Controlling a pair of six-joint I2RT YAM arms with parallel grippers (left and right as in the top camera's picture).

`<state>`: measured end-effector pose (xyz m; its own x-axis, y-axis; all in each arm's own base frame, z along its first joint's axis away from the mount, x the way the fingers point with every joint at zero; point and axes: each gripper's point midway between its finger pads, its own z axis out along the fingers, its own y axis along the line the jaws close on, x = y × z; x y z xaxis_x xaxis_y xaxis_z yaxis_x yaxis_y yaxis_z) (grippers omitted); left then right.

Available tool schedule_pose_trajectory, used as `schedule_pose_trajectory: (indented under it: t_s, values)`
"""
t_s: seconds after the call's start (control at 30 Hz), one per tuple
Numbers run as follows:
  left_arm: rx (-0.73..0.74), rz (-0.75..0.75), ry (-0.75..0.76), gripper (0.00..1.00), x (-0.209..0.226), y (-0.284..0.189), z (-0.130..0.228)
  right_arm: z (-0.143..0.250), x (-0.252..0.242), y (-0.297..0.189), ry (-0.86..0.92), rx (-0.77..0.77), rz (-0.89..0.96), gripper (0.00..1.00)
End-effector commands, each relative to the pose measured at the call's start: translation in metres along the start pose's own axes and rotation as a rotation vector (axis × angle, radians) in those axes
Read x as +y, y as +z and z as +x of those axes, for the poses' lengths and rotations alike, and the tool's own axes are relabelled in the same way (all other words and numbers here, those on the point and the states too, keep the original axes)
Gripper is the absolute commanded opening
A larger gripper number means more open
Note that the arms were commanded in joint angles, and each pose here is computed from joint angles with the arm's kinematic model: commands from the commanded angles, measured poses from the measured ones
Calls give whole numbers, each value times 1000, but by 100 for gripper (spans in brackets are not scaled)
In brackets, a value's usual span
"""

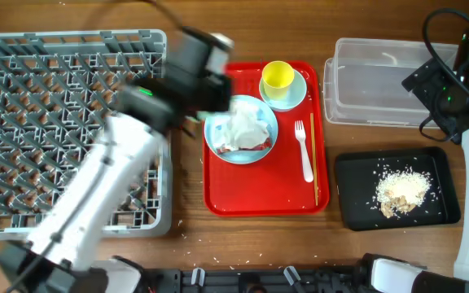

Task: Sort waste into correct bins and load items into the dishwasher rack
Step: 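Carry the mint bowl to the dish rack and set it down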

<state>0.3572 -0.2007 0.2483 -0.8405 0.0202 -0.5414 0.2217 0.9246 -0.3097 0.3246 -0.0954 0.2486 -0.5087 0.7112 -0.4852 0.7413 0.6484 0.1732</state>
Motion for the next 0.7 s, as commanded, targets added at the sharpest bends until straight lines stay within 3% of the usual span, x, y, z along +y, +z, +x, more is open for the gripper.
schedule_pose_trajectory:
  t_s: [0.0,0.17,0.33,0.43,0.67]
  values:
    - [-93,189,-111,4,53,-29,-46,-6,1,-7,7,-23,-12,100]
    - [-280,304,-335,4,185,-59,-91,-6,1,-7,7,-23,-12,100]
    - [-379,525,-398,4,250,-67,-104,-6,1,-7,6,-23,-12,100]
    - [-379,528,-600,4,308,-60,-91,-6,1,-7,7,-23,-12,100]
    - [-332,649,-724,4,356,-24,-59,-6,1,-7,7,-23,-12,100]
